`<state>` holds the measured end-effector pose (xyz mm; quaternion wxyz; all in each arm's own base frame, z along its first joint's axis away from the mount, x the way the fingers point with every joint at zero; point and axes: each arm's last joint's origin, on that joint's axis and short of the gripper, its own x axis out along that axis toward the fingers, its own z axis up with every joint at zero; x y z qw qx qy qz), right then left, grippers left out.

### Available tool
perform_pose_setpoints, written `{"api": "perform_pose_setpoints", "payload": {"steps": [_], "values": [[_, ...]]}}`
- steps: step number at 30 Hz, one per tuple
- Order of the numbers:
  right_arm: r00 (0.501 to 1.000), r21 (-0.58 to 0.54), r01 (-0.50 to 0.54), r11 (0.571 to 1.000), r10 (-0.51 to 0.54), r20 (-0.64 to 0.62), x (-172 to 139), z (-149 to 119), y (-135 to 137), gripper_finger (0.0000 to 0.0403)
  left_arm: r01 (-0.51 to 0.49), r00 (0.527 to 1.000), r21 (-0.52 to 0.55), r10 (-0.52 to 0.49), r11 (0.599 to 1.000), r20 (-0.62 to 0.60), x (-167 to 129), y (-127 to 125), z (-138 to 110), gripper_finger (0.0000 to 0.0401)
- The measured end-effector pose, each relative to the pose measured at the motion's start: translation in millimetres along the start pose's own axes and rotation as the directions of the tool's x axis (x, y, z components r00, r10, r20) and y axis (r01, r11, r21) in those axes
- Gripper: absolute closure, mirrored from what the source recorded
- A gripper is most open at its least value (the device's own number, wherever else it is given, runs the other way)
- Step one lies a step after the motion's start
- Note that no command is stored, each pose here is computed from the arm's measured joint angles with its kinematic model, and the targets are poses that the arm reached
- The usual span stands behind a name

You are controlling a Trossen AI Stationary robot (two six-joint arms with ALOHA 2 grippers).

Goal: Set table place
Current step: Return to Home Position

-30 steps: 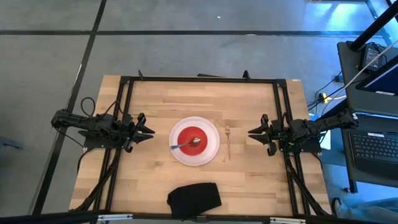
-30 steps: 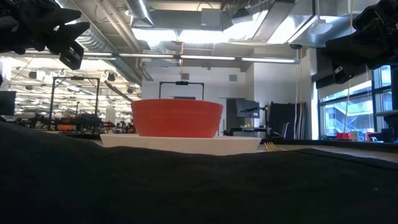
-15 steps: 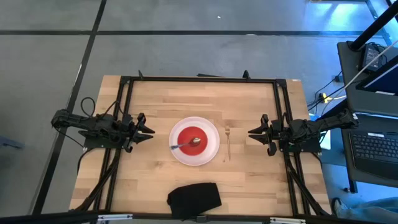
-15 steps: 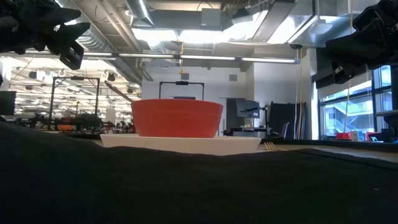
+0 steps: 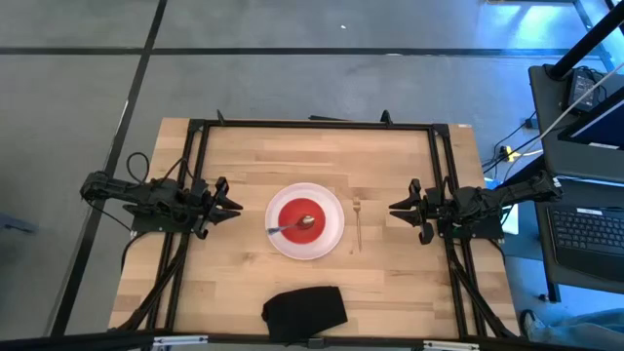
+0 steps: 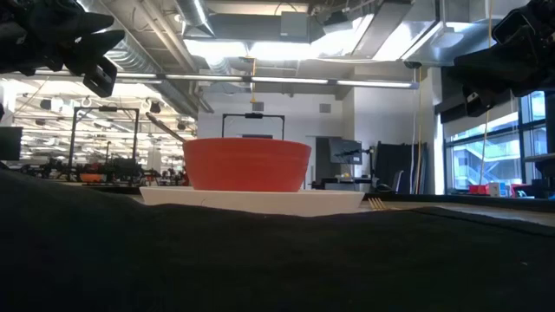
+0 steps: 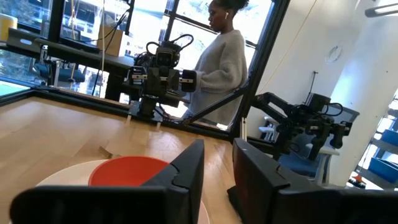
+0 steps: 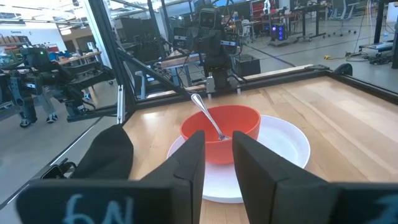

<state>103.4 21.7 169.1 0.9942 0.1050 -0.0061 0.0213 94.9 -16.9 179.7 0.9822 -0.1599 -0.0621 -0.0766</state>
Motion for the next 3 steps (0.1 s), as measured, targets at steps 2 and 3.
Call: {"api": "perform_pose_setpoints", "payload": {"steps": [2, 3], "values": [[1.000, -0.002, 0.000, 1.000, 0.000, 0.000, 0.0, -0.1, 0.0, 0.0318, 0.000, 1.000, 0.000, 0.000, 1.000, 0.000, 0.0, 0.0, 0.0, 0.0325], [1.000, -0.002, 0.000, 1.000, 0.000, 0.000, 0.0, 0.0, 0.0, 0.0318, 0.000, 1.000, 0.000, 0.000, 1.000, 0.000, 0.0, 0.0, 0.0, 0.0326]]}}
